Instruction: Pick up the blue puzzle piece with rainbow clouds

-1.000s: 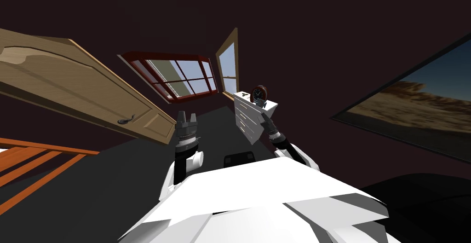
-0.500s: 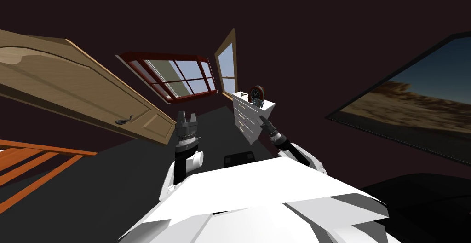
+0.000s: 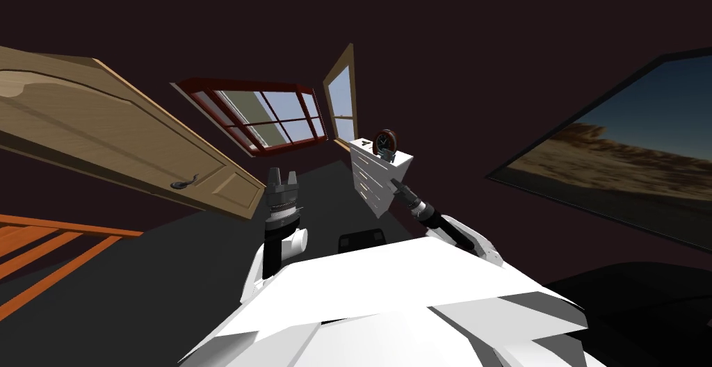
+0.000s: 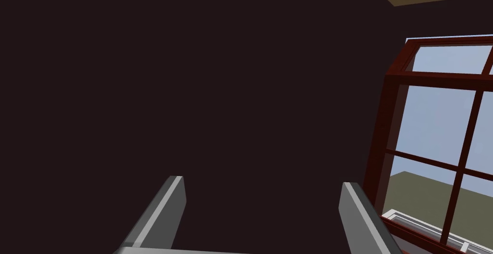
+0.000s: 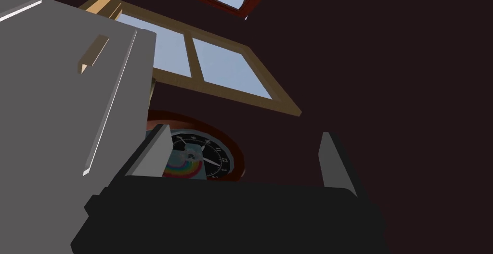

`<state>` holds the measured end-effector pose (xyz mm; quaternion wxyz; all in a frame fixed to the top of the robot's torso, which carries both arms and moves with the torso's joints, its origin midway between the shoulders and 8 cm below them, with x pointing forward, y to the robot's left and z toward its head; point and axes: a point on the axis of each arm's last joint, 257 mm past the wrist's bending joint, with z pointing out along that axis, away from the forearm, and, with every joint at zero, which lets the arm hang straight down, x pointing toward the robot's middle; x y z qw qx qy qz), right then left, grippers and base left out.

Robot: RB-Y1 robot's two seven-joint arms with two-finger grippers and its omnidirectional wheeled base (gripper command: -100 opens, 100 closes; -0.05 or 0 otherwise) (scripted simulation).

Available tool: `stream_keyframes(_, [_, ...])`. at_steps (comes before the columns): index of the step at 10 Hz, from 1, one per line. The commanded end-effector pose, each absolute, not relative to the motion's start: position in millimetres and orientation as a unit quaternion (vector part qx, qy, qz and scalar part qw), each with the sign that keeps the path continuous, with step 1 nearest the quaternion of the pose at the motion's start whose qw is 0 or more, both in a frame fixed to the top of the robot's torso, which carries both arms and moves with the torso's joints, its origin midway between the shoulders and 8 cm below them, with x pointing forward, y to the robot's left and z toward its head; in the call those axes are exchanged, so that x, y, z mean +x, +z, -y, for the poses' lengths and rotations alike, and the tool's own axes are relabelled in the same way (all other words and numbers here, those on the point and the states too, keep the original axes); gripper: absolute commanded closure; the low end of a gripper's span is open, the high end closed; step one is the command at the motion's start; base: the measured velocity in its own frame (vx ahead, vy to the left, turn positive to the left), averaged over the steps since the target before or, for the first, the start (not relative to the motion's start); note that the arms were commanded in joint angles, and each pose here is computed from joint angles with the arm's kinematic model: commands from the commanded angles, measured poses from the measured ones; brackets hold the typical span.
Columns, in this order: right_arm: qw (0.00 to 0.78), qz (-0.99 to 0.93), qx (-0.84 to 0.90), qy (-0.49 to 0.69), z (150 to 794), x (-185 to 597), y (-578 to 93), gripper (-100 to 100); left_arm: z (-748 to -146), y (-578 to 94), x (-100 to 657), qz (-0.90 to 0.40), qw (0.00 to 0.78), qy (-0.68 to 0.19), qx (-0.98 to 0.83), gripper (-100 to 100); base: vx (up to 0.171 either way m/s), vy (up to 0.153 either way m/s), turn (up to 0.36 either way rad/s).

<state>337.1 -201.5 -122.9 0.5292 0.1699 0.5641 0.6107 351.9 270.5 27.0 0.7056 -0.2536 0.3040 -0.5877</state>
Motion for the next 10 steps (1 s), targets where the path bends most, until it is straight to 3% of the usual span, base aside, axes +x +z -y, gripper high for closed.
stream_keyframes(1, [0.523,-0.575,0.161,0.608,202.6,334.4,-126.1,-100,-270.5,27.0,351.9,-0.304,0.706,-0.588,-0.254,0,-0.002,-0.025,0.004])
stream_keyframes(10, [0.456,-0.655,0.112,0.592,207.1,317.8,-158.0,-100,-270.5,27.0,351.9,-0.304,0.706,-0.588,-0.254,0,-0.001,-0.029,-0.01])
